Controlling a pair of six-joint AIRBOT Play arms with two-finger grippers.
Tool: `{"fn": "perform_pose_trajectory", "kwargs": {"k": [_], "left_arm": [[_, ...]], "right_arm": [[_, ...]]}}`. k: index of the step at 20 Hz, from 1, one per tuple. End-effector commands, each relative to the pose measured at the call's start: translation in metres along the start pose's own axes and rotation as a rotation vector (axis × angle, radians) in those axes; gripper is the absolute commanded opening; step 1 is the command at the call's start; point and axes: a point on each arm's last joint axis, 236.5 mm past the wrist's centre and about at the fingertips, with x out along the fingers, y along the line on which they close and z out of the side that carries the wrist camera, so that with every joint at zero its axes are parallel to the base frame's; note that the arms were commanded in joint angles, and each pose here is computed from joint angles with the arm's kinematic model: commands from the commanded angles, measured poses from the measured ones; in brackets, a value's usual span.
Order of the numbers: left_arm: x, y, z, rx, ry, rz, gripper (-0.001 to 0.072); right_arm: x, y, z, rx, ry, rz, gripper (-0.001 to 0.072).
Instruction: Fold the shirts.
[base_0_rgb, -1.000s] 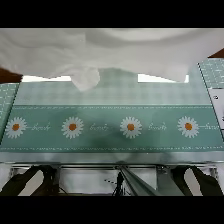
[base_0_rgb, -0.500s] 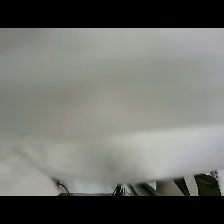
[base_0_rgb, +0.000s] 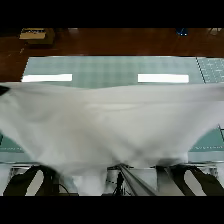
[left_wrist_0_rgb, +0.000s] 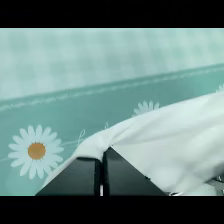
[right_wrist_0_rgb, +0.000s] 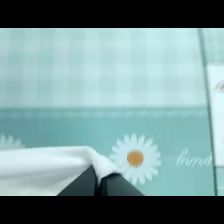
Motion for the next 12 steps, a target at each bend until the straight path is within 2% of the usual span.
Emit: {"fn": "perform_pose_trajectory", "kwargs": {"k": [1,6,12], "left_arm": [[0.082,0.05,-0.001,-0.09,0.107,-0.043,0.0019],[0.185,0.103,0.058,-0.165,0.003,-0.042,0.002],[0.272,0.162,0.087,-0.196,-0.118,0.063,0.002]], "right_arm": [[0.099,-0.001,0.0,-0.046,0.235,0.035,0.0034],[0.207,0.015,0.09,-0.036,0.019,0.035,0.0034],[0.282,0.025,0.159,0.085,-0.221,0.079,0.0034]]}}
